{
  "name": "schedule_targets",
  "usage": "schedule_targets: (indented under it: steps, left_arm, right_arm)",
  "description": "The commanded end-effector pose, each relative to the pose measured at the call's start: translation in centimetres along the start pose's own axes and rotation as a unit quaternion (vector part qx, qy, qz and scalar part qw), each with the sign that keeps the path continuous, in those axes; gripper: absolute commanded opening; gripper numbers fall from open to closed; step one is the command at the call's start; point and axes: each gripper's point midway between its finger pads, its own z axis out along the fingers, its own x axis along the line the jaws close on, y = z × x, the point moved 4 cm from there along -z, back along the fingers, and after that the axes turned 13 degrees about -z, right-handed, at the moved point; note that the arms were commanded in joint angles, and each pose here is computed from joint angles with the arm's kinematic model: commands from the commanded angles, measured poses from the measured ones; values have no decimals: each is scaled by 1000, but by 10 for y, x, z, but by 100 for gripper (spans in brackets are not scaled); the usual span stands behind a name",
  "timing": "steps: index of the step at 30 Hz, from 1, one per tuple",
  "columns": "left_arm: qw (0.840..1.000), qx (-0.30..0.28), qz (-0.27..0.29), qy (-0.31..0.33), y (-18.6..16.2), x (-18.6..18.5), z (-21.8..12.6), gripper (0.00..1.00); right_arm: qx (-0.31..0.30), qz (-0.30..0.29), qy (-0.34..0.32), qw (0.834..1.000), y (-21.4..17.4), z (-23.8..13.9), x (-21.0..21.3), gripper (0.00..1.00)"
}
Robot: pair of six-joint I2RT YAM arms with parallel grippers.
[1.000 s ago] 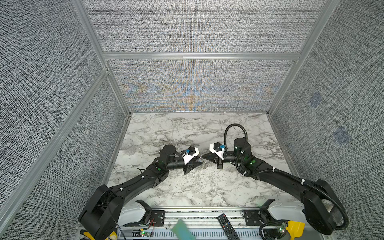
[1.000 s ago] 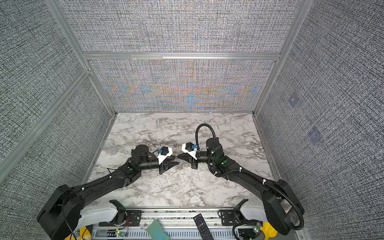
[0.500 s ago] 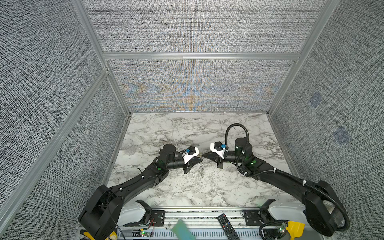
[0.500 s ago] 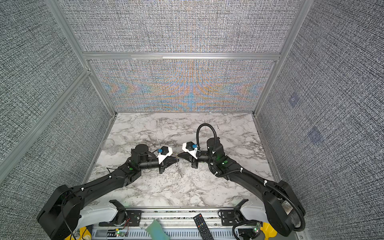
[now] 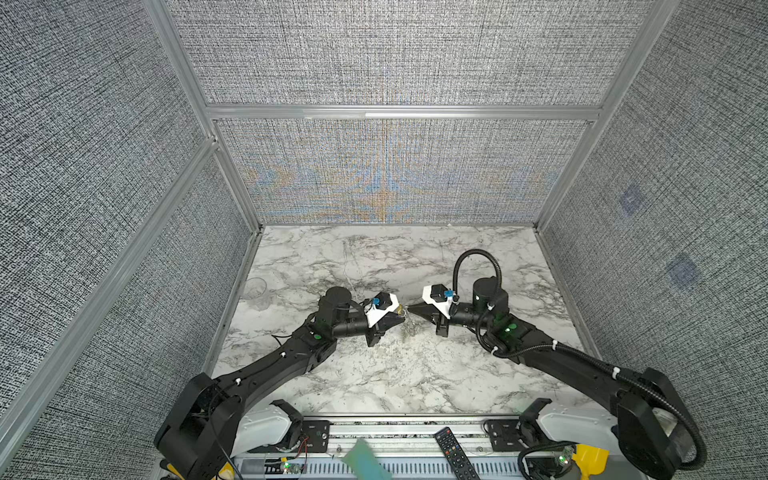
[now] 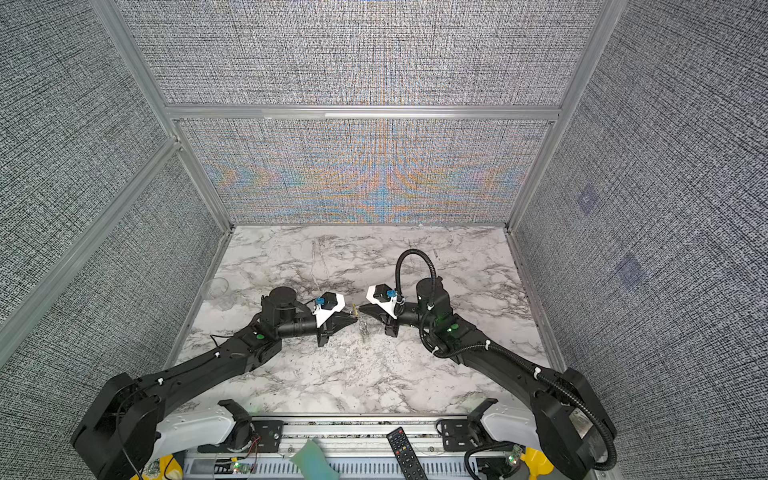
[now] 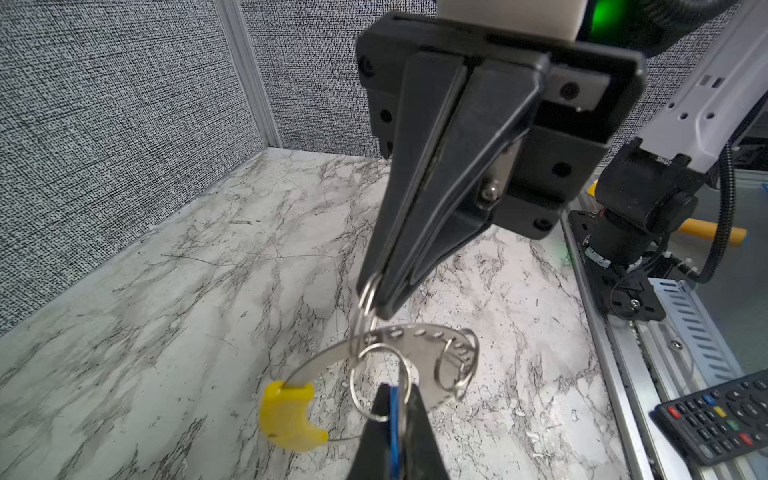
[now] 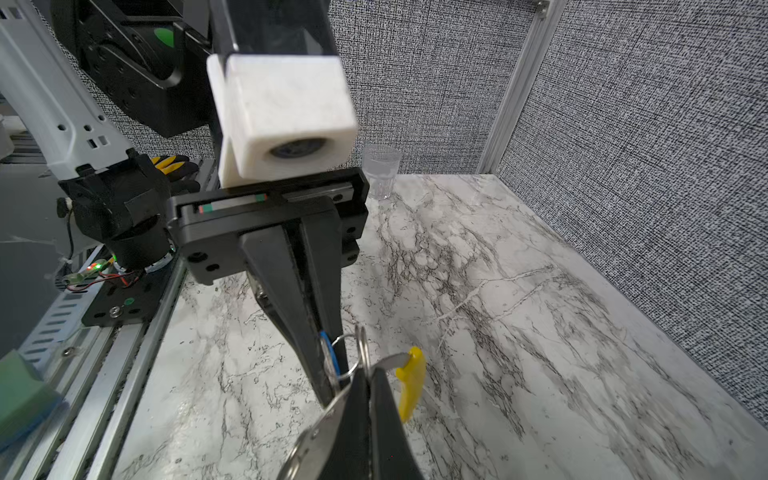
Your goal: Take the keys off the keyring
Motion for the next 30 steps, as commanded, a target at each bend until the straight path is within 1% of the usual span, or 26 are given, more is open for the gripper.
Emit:
schedule_targets:
  steps: [1, 11, 19, 24, 30]
  left_arm:
    - [1000, 19, -5, -7, -6, -3, -1, 0]
    - [1000, 17, -1, 2, -3, -3, -4, 0]
    - [1000, 18, 7, 13, 2, -2, -7, 0]
    - [999, 34, 21, 33, 6, 2, -10, 0]
    - [998, 52, 32, 30, 19, 5, -7, 0]
  right_arm:
    - [-8, -21, -29, 999, 6, -2, -9, 0]
    - [-1, -26, -37, 999, 4, -4, -10, 0]
    - [15, -35, -28, 999, -2, -4, -6, 0]
    - [46, -48, -16, 998, -12, -4, -2, 0]
    - [55, -52, -9, 997, -14, 1, 0, 0]
